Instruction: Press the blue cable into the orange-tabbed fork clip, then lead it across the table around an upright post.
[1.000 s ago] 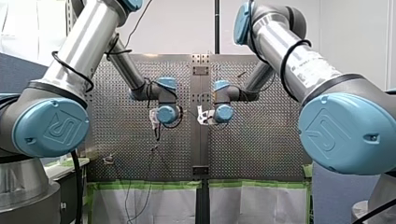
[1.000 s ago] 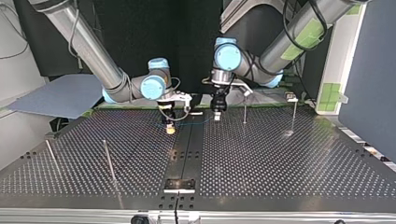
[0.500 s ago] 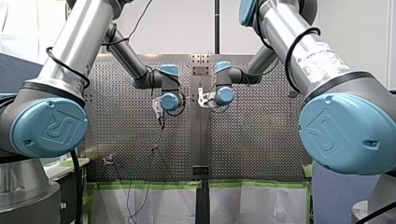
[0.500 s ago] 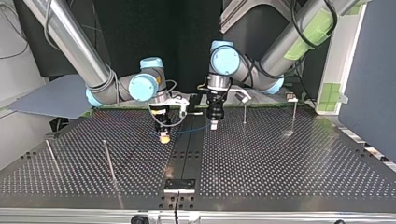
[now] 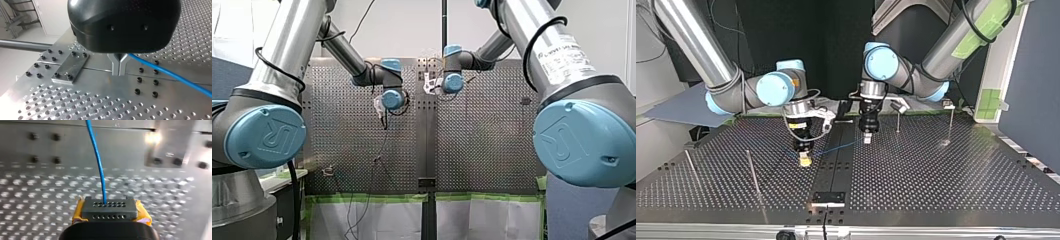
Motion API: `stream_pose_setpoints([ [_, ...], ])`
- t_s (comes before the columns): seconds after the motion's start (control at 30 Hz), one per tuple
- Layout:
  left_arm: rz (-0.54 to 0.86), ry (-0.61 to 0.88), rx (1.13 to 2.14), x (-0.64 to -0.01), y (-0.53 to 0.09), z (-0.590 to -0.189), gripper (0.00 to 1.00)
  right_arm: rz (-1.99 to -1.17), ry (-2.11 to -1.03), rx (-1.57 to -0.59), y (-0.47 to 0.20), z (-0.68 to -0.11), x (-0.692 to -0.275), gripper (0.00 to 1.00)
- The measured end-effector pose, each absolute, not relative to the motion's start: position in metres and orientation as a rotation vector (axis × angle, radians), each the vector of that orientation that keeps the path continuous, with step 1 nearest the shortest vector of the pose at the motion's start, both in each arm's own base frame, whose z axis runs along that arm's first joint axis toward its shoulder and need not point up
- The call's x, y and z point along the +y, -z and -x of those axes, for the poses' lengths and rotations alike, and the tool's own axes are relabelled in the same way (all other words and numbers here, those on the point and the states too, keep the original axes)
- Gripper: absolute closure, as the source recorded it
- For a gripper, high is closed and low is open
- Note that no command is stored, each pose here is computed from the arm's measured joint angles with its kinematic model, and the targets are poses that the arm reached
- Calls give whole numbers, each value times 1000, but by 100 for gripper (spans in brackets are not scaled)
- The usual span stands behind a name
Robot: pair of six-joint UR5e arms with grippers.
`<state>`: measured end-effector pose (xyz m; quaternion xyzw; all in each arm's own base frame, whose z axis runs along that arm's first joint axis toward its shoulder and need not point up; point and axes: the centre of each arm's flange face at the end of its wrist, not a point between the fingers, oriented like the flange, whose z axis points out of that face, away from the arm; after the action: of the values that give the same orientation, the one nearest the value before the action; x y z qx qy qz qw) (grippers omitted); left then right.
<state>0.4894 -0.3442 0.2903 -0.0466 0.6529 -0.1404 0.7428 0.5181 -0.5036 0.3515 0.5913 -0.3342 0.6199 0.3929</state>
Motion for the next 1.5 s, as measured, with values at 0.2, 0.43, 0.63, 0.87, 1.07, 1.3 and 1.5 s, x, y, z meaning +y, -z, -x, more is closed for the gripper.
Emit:
stream_pose_setpoints([
  [0.2, 94, 322, 1429, -352, -305, -493, 100, -1452, -1609, -828, -386, -513, -496, 100],
  [0.43, 105, 346, 1430, -357, -326, -502, 100, -1387, -1654, -809, -431, -502, -486, 100],
  [0.63, 101, 370, 1431, -363, -344, -507, 100, -1323, -1686, -809, -468, -487, -480, 100],
  [0.87, 94, 447, 1423, -373, -365, -512, 100, -1278, -1679, -828, -492, -469, -477, 100],
  [1.07, 85, 535, 1403, -383, -389, -516, 100, -1264, -1653, -844, -497, -457, -482, 100],
  [1.3, 74, 612, 1378, -394, -417, -520, 100, -1257, -1628, -858, -497, -447, -490, 100],
  [1.5, 84, 679, 1335, -404, -442, -521, 100, -1250, -1612, -869, -497, -438, -496, 100],
])
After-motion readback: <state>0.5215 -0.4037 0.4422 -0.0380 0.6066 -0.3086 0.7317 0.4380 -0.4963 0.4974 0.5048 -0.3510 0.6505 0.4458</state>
